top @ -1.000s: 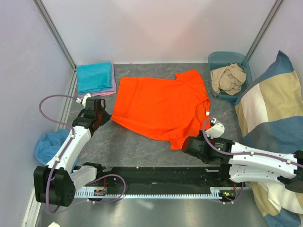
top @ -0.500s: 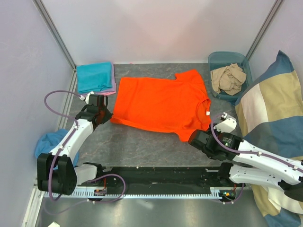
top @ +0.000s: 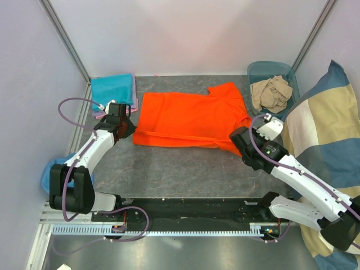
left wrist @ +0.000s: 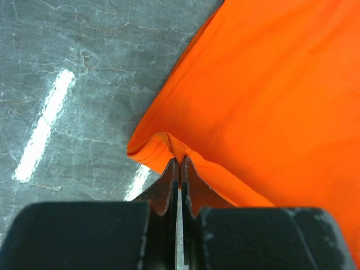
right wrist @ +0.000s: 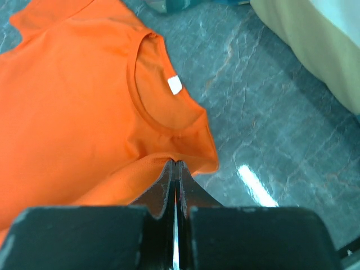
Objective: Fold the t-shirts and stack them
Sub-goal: Fold the flattened tshirt in 1/3 of the way
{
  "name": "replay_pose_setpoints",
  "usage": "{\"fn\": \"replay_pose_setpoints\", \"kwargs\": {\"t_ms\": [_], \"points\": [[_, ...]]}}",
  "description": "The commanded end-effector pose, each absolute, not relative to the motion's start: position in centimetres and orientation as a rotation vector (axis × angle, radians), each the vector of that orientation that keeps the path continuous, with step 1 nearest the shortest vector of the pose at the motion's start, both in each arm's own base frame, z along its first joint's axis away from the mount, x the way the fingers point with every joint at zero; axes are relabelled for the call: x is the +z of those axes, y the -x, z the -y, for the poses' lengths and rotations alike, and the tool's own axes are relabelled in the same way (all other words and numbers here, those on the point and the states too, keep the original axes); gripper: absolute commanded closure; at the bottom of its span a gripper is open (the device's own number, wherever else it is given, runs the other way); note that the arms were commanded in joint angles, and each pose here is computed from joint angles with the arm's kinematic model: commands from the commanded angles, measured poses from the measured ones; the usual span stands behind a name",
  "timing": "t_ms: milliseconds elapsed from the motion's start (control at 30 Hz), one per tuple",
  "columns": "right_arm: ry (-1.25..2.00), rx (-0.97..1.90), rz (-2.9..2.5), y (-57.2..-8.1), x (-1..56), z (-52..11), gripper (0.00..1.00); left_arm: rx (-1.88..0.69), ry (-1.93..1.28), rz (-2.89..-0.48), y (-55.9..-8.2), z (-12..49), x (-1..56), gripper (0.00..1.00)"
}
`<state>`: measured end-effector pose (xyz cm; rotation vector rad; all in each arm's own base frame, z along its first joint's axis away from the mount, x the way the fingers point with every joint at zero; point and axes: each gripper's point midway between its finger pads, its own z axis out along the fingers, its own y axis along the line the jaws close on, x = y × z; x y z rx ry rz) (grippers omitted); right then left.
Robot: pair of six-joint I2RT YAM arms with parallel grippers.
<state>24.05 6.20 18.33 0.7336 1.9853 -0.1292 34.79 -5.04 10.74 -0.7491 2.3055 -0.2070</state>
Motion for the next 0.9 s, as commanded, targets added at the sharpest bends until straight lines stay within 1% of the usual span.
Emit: {"fn": "replay_pose_setpoints", "kwargs": {"t_ms": [0,400,867], "points": [[-0.634,-0.106,-2.017,-26.9,18.7,-6.4,1.00,-0.209,0.696,-2.243,-37.0,5.0,12.6,0.98],[-0.619,-0.104,-2.082,-30.4,16.6,-5.9,1.00,-0.191,0.698,-2.215,-39.4,4.9,13.3,0.98],[-0.627,-0.096,-2.107,-33.9,15.5,-4.6,1.00,-0.176,0.712,-2.252,-41.8,5.3,11.5,0.98]]}}
